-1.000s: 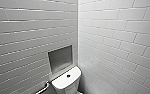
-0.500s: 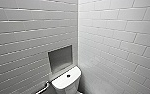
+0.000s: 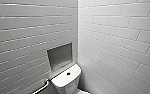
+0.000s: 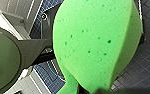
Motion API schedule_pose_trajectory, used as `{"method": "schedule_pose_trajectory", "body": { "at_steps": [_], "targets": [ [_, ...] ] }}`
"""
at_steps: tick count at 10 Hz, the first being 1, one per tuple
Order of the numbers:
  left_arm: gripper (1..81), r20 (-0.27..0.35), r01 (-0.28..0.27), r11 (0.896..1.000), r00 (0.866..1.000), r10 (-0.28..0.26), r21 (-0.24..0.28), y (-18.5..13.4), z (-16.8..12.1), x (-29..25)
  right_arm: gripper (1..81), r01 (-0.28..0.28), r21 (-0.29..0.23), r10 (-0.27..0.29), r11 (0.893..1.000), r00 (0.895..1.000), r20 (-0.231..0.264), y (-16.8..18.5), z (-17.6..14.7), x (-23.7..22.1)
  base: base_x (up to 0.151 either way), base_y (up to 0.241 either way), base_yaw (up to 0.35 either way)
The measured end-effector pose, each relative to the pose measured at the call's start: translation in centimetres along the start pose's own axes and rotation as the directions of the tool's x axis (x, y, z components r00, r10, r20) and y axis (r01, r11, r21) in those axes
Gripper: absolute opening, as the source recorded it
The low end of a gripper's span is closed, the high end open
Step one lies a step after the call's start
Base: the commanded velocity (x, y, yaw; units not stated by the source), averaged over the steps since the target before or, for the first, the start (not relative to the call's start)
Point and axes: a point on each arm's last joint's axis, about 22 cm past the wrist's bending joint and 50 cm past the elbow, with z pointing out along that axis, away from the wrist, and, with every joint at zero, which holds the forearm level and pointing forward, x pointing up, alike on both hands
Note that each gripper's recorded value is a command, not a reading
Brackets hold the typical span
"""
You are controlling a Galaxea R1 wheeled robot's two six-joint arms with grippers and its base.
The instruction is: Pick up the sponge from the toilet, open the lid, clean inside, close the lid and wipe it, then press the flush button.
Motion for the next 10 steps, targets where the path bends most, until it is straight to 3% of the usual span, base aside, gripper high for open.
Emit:
{"method": "schedule_pose_trajectory", "body": {
  "at_steps": [5,10],
  "targets": [
    [81.1,0.023,-0.026,0.996,0.999,0.028,-0.079,2.3,-2.6,11.5,1.0,-0.042,0.007,0.042,0.999,0.997,0.058,-0.5,0.7,-1.8,0.000,0.000,0.000],
    [81.1,0.040,-0.048,0.992,0.998,0.053,-0.118,3.5,-4.1,22.3,1.0,-0.084,-0.004,0.084,0.996,0.990,0.111,-0.2,0.7,-3.5,0.000,0.000,0.000]
  ]
}}
